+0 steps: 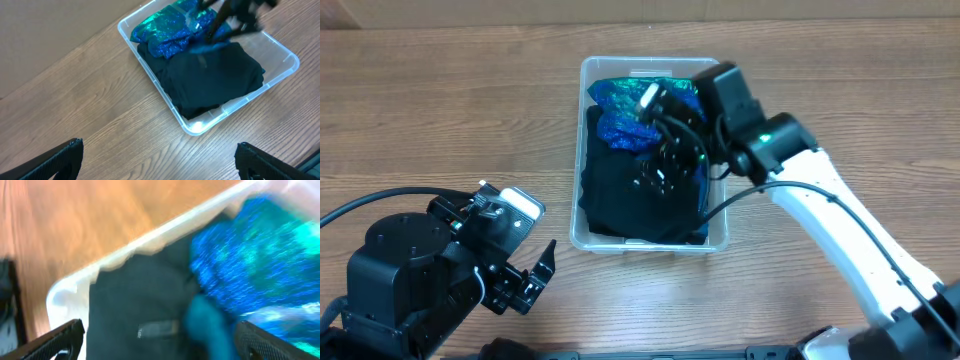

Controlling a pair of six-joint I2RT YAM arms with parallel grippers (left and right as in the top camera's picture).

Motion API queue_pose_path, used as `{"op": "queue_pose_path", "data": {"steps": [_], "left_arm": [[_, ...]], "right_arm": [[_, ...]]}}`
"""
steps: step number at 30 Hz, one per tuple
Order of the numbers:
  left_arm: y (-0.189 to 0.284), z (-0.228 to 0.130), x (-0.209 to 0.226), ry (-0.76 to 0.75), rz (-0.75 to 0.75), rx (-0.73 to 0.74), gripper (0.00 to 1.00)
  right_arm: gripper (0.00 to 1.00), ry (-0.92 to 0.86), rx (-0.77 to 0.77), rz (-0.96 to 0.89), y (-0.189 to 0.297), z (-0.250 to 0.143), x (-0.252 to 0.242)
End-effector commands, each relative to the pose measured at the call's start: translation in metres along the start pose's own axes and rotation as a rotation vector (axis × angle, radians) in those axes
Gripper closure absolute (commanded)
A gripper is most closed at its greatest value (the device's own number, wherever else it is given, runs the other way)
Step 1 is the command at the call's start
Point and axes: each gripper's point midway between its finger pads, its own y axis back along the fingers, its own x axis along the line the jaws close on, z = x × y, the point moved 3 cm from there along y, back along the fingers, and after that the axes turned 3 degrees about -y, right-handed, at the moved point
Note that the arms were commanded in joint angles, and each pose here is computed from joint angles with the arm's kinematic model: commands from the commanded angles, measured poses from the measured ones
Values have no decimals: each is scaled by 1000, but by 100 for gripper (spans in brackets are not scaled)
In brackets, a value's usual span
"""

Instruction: Pack container

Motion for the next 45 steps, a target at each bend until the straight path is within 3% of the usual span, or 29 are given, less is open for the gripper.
{"op": "queue_pose_path", "data": {"steps": [1, 2, 8, 14, 19, 23, 25, 29, 35, 38, 39, 43, 44, 45], "left_arm": [[0, 0, 2, 18, 12, 0, 0], [0, 0, 2, 18, 12, 1, 0], [0, 0, 2, 18, 12, 1, 0], [0, 0, 2, 19, 12, 0, 0], [0, 0, 2, 19, 12, 0, 0], [0, 0, 2, 19, 12, 1, 0], [0, 0, 2, 19, 12, 0, 0], [0, 0, 2, 19, 12, 1, 0], [0, 0, 2, 18, 12, 1, 0], [0, 0, 2, 18, 12, 1, 0], [0, 0, 2, 19, 12, 1, 0], [0, 0, 2, 19, 12, 1, 0], [0, 0, 2, 18, 12, 0, 0], [0, 0, 2, 18, 12, 1, 0]], "right_arm": [[92, -108, -31, -121, 52, 16, 8], [96, -166, 12, -112, 52, 6, 10], [96, -381, 250, -21, -21, -53, -3], [96, -375, 418, 68, -78, -82, 14], [96, -438, 452, -185, -86, -90, -17], [96, -452, 333, -194, -31, -32, -3], [96, -466, 204, -234, 22, -3, 9], [96, -490, -76, -393, 144, 7, 16], [96, -607, -232, -636, 263, -87, 51], [96, -639, -288, -628, 269, -135, 70], [96, -694, -267, -613, 255, -173, 77], [96, -716, -203, -530, 234, -198, 87], [11, -723, -204, -513, 233, -197, 89], [0, -724, -204, -484, 231, -196, 92]]}}
